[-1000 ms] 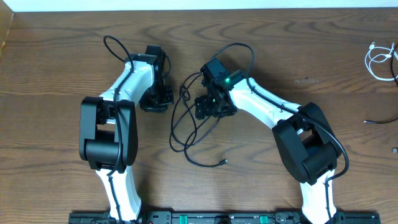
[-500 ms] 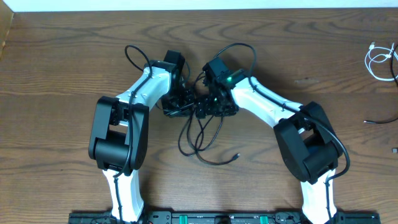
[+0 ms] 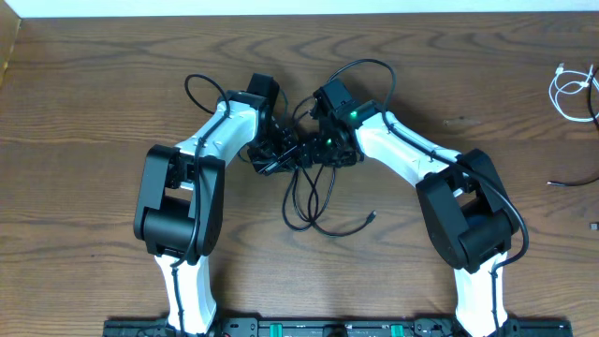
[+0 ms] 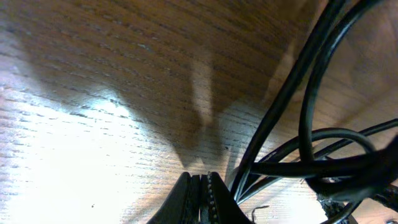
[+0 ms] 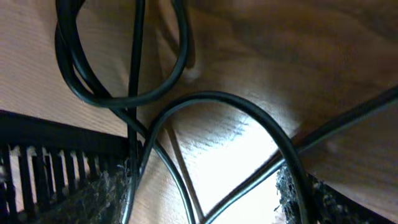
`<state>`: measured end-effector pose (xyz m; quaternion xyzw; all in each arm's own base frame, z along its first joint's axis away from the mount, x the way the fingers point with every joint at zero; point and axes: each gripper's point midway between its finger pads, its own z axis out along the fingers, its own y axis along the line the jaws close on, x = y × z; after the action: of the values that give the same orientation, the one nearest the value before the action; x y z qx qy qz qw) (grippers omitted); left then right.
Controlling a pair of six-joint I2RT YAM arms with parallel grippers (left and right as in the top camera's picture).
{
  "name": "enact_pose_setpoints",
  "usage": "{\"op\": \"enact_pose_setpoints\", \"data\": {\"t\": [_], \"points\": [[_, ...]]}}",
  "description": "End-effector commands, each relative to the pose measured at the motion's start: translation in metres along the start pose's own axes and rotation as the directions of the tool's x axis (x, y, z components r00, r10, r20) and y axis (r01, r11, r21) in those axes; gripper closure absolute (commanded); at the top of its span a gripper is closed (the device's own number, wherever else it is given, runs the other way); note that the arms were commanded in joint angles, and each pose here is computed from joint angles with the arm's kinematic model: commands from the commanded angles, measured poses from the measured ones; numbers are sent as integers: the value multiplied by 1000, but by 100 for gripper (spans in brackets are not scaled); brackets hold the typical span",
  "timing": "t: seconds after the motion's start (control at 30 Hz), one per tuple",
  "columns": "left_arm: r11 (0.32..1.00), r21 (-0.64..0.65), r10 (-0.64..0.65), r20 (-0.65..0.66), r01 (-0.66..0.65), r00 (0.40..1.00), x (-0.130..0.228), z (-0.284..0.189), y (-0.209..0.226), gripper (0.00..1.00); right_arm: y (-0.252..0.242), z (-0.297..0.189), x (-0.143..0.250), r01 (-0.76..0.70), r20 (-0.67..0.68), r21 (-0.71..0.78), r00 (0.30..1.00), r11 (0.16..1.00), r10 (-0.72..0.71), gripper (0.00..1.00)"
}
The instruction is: Untangle cables
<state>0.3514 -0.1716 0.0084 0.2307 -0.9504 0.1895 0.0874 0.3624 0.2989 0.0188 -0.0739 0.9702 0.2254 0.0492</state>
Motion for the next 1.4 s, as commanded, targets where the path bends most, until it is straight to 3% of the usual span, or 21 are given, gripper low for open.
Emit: {"op": "enact_pose_setpoints", "data": {"t": [0.0,0.3,0.53,0.67,0.77,0.83,0.93,1.0,1.37], "points": [[997,72,-8,-57,12,998,11,3,-16,92,19,10,11,15,-30,-48,999,999,-16,27],[990,116,-81,-38,85,996,3,2,-27,92,36,24,40,64,-88,-40,994,997,-68,29],[982,137,-130,-35,133,991,-1,2,-33,92,59,29,33,77,-31,-86,996,993,-80,29],[978,150,-142,-27,144,989,-4,1,-36,92,64,40,30,114,22,-39,993,993,-113,27],[978,150,-142,-27,145,989,-4,1,-36,92,55,56,25,49,62,23,997,999,-51,25],[978,152,-141,-25,143,990,-4,1,-36,92,56,63,24,41,71,19,997,999,-43,30],[981,140,-139,5,137,990,-11,1,-32,92,52,68,26,14,61,26,998,1000,-15,59],[982,128,-146,26,141,989,-16,0,-27,92,49,67,28,9,50,36,999,999,-10,71],[979,164,-147,142,123,979,-80,-35,24,92,15,60,36,-67,-23,100,997,993,70,99]]}}
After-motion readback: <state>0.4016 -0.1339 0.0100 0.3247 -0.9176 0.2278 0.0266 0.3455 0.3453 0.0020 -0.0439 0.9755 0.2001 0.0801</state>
